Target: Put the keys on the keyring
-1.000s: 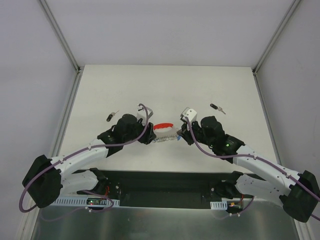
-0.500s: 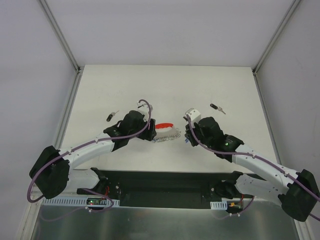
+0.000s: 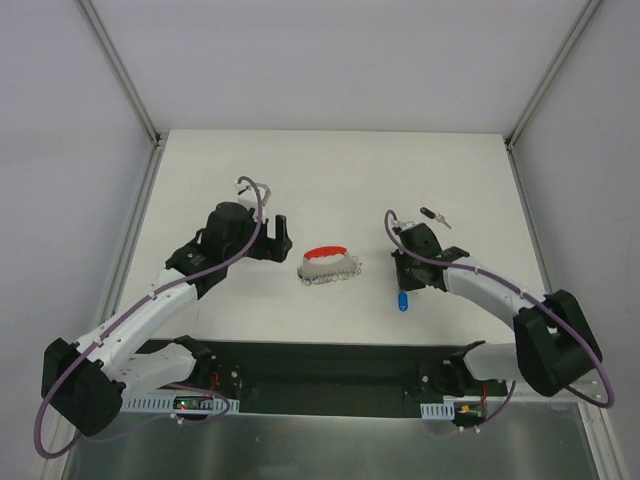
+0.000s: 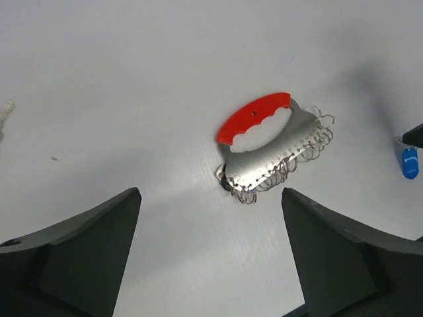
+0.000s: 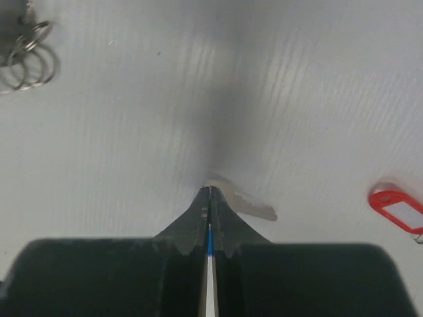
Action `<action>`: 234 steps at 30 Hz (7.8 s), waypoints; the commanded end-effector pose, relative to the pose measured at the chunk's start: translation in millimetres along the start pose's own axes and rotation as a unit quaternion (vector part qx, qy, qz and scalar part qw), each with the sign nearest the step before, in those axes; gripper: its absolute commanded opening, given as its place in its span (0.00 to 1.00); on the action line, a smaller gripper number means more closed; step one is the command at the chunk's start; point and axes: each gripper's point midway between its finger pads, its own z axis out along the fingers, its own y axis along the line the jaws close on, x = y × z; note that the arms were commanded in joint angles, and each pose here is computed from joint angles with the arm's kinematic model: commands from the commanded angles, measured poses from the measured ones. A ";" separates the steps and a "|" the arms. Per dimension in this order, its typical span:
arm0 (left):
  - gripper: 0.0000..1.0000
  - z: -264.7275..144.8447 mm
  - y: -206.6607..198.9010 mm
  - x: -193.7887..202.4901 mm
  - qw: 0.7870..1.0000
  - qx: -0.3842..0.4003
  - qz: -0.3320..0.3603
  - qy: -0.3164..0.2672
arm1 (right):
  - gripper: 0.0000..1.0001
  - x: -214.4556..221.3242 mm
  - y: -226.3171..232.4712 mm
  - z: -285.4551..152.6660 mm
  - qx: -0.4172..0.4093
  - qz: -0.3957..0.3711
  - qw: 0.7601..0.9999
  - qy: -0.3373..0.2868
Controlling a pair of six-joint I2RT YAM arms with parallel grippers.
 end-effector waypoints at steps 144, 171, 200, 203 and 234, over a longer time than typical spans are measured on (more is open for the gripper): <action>0.29 -56.5 -167.6 -40.8 0.837 0.441 0.293 -0.139 | 0.01 -100.7 190.6 -187.9 -0.330 -0.500 0.761 -0.248; 0.32 -66.0 -170.4 -41.4 0.840 0.450 0.276 -0.128 | 0.01 -103.0 188.5 -182.6 -0.321 -0.496 0.770 -0.243; 0.00 -55.1 -161.1 -40.2 0.859 0.416 0.268 -0.129 | 0.22 -101.8 186.4 -181.7 -0.324 -0.480 0.774 -0.256; 0.00 -57.3 -156.0 -40.5 0.864 0.401 0.261 -0.154 | 0.27 -105.6 179.7 -187.0 -0.338 -0.454 0.779 -0.271; 0.00 -83.8 -167.9 -45.9 0.836 0.447 0.223 -0.229 | 0.18 -103.7 187.9 -194.5 -0.445 -0.411 0.741 -0.291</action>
